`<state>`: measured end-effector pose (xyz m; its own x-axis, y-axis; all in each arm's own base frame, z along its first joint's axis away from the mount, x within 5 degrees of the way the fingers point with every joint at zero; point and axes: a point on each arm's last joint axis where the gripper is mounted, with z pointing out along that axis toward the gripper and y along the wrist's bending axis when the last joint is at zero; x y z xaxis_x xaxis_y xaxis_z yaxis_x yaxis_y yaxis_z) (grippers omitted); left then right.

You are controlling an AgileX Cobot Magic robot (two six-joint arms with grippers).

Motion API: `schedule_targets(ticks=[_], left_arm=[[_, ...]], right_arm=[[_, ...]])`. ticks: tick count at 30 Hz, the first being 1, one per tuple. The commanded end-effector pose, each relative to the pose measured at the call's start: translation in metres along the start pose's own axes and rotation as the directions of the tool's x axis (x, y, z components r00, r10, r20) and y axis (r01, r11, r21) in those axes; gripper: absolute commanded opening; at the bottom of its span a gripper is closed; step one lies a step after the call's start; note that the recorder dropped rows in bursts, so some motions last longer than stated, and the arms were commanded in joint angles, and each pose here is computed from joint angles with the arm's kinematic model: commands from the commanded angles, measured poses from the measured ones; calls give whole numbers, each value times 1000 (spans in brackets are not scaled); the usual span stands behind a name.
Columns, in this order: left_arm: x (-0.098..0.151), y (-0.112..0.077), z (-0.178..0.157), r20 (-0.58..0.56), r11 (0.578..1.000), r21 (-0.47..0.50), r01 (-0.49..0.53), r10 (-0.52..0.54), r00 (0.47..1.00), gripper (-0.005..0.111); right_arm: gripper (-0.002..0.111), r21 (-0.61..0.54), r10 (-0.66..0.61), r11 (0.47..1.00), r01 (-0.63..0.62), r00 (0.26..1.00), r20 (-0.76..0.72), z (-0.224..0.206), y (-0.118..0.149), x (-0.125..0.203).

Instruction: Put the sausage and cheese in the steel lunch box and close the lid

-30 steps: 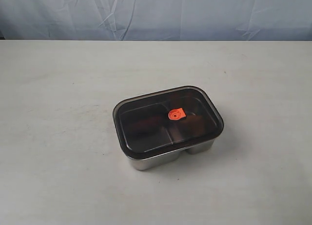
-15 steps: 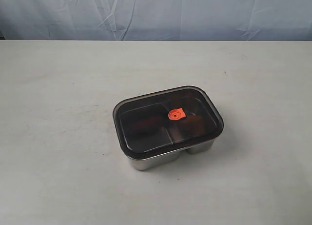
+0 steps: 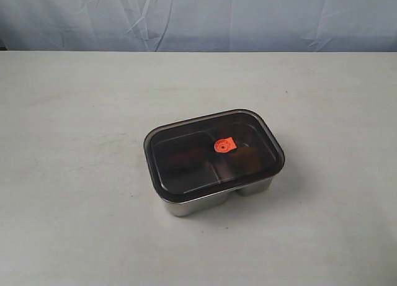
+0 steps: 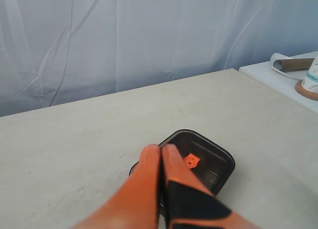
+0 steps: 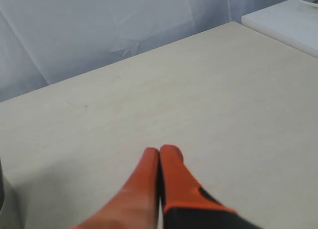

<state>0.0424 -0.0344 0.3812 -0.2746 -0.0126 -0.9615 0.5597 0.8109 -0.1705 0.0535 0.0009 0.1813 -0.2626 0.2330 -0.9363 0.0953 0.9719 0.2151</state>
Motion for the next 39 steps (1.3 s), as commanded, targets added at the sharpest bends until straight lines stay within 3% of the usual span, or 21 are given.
schedule_targets(ticks=[1, 6, 14, 21, 32, 39], left_arm=[[21, 11, 17, 31, 997, -71, -17, 19, 999, 0], [65, 32, 37, 180, 979, -202, 13, 24, 983, 0], [142, 53, 42, 111, 937, -348, 33, 7, 994, 0], [174, 63, 45, 91, 900, -431, 67, -30, 995, 0], [180, 62, 42, 63, 900, -434, 30, -2, 998, 0], [178, 62, 35, 136, 872, -487, 50, 19, 991, 0]], right_arm=[[0, 4, -6, 1000, 6, 1000, 19, 0, 0, 0], [0, 4, -6, 1000, 6, 1000, 19, 0, 0, 0], [0, 4, -6, 1000, 6, 1000, 19, 0, 0, 0], [0, 4, -6, 1000, 6, 1000, 19, 0, 0, 0], [0, 4, -6, 1000, 6, 1000, 19, 0, 0, 0], [0, 4, -6, 1000, 6, 1000, 19, 0, 0, 0]])
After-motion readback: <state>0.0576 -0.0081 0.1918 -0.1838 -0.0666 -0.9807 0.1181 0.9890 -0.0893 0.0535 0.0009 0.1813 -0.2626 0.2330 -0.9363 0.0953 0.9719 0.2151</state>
